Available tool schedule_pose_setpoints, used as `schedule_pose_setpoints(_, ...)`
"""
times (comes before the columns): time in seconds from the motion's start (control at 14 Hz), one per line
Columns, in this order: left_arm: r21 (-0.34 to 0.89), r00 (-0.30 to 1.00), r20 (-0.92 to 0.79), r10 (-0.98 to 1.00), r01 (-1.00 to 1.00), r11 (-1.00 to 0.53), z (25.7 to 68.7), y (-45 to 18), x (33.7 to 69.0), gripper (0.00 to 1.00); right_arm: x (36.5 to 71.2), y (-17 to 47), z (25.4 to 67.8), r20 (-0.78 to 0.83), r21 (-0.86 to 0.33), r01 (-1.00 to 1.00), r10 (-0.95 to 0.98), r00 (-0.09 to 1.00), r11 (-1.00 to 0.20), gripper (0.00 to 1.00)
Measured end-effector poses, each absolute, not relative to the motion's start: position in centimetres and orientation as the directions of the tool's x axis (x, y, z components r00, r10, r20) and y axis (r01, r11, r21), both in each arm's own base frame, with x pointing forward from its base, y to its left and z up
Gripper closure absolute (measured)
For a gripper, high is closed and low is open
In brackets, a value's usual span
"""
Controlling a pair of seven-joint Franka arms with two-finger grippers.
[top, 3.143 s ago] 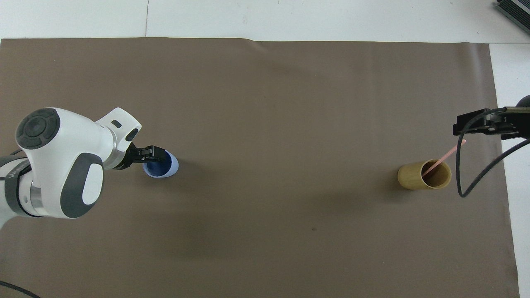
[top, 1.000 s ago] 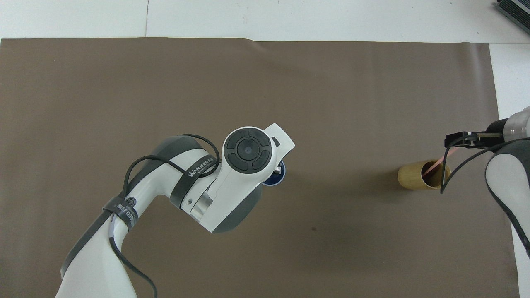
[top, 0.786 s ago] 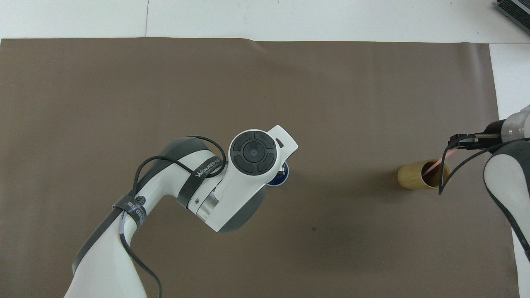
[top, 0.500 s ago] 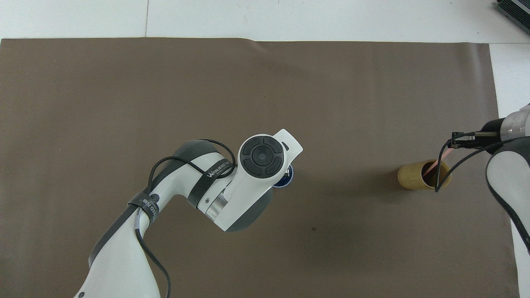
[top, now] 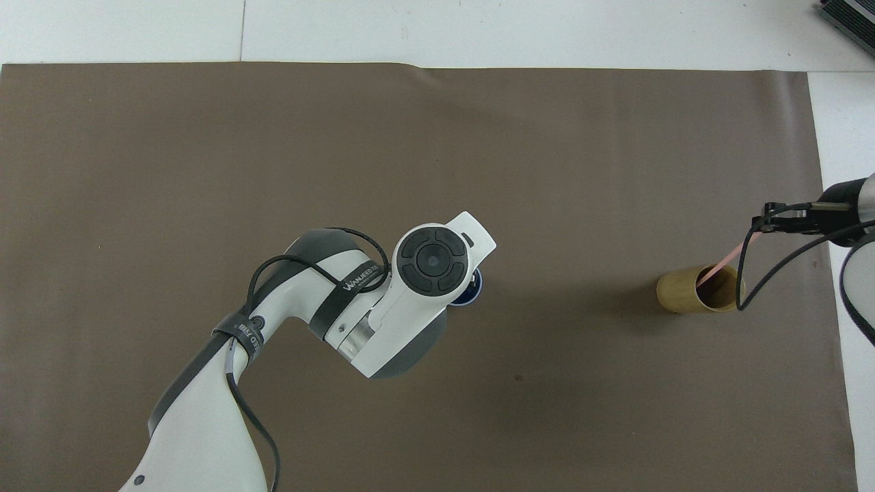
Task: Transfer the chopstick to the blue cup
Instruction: 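Release the blue cup with the left gripper while the right gripper lifts the chopstick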
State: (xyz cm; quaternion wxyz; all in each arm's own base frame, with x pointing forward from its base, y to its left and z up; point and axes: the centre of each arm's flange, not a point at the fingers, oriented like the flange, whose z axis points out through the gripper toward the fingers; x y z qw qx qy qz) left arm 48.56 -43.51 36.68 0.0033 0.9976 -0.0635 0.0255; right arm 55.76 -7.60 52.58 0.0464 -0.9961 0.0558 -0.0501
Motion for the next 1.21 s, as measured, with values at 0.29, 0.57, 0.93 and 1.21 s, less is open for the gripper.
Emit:
schedule_pose_setpoints(0.29, -0.003, 0.996, 0.091, -0.021, -0.021, -1.000, 43.5, -37.5, 52.0, 0.02, 54.6, -8.0, 58.9, 0.165, -0.092, -0.137, -0.151, 0.975, -0.986, 0.91)
schedule_pose_setpoints(0.57, -0.029, 0.995, 0.095, 0.027, 0.030, -0.999, 49.5, -31.8, 52.5, 0.00, 53.9, -8.3, 60.5, 0.194, 0.008, -0.167, -0.162, 0.967, -0.986, 0.91)
schedule_pose_setpoints(0.93, -0.044, 0.996, 0.078, 0.035, 0.039, -0.998, 53.2, -25.4, 53.4, 0.00, 54.1, -0.5, 61.3, 0.161, -0.040, -0.428, -0.429, 0.889, -0.903, 0.91)
schedule_pose_setpoints(1.21, -0.065, 0.999, 0.047, 0.011, 0.014, -0.998, 53.6, -20.3, 54.7, 0.00, 53.6, 5.2, 61.7, 0.072, -0.130, -0.638, -0.649, 0.758, -0.759, 0.91)
